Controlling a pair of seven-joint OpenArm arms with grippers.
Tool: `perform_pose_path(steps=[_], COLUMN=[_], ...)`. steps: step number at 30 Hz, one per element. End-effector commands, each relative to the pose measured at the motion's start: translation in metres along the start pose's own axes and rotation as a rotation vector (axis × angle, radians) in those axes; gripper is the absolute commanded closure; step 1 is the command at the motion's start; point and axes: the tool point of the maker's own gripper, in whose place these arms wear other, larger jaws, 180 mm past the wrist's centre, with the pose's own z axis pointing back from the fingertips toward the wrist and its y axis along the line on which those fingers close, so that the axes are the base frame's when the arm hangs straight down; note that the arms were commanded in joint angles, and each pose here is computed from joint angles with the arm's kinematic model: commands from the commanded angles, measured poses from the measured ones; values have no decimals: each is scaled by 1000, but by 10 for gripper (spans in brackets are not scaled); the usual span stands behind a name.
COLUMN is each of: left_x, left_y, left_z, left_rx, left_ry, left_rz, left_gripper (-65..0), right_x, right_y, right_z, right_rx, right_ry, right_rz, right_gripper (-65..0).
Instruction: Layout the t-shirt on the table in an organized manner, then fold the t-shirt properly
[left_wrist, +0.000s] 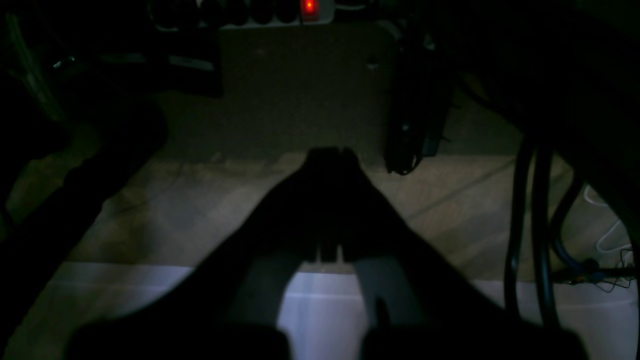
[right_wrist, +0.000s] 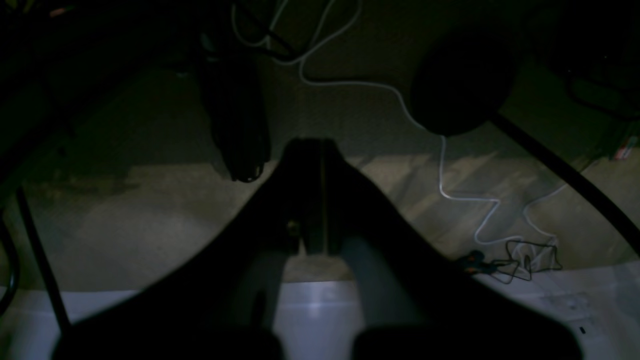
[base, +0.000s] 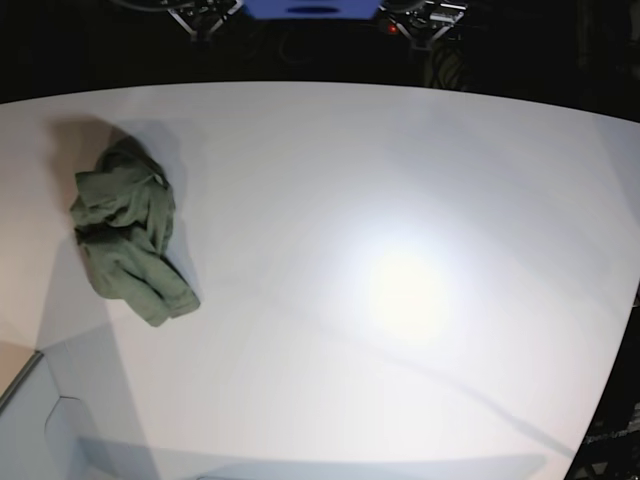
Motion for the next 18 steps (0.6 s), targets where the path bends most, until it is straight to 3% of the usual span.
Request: perform_pose_path(steps=[1, 13, 18], left_x=[-3, -15, -18], left_y=[4, 4, 19], left_z=[0, 0, 7], left_rx=[13, 13, 33], left_ry=[3, 14, -52], left_rz=[2, 1, -7], left_gripper=[-2, -2, -2], right_x=[-3, -17, -23], right_y=[1, -9, -19], right_z=[0, 1, 7], right_rx=[14, -1, -16], right_ry=[3, 18, -24], right_rz=[0, 1, 7], right_gripper=[0, 0, 0])
